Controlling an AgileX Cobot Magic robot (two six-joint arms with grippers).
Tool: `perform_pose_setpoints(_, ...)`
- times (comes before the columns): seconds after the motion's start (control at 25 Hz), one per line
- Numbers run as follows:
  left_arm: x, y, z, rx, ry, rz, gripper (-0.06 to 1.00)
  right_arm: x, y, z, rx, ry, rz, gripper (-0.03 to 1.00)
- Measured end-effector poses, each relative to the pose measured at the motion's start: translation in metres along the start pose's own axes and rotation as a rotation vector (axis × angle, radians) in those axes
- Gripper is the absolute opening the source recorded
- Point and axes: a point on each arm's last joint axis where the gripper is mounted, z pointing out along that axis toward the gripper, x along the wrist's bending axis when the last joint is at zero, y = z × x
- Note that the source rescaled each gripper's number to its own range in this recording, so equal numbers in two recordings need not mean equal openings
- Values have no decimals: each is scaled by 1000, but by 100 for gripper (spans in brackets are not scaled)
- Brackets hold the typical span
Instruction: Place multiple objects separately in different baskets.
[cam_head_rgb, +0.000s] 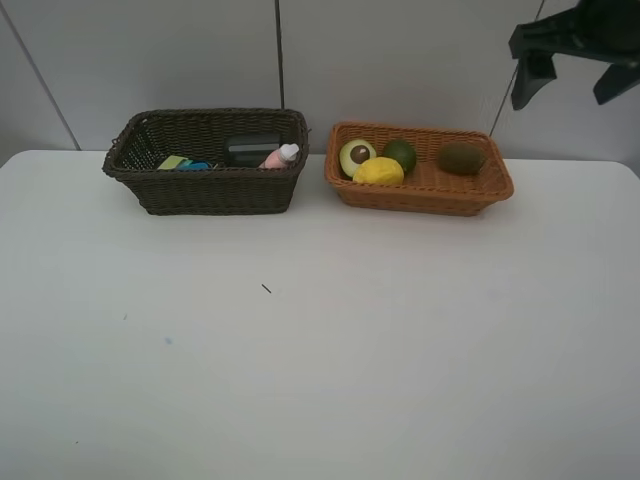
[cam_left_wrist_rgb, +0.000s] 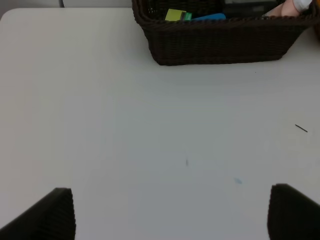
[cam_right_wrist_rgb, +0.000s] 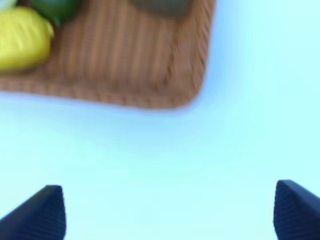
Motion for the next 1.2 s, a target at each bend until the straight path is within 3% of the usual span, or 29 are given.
perform_pose_setpoints(0.12, 0, 0, 0, 0, 0, 0, 99, -15, -47, -46, -61, 7, 47, 98)
perform_pose_setpoints(0.4, 0, 0, 0, 0, 0, 0, 99, -40, -166, -109, -248, 60, 141, 98)
perform_pose_setpoints(0.68, 0, 0, 0, 1, -30, 19, 99, -57, -268, -128, -462, 95, 196, 98)
perform_pose_setpoints(0.92, 0, 0, 0, 1, -30, 19, 99, -63, -324, -124, -652, 129, 232, 98)
perform_pose_setpoints(1.2, 0, 0, 0, 1, -30, 19, 99, -61, -328, -118, -653, 124, 181, 98)
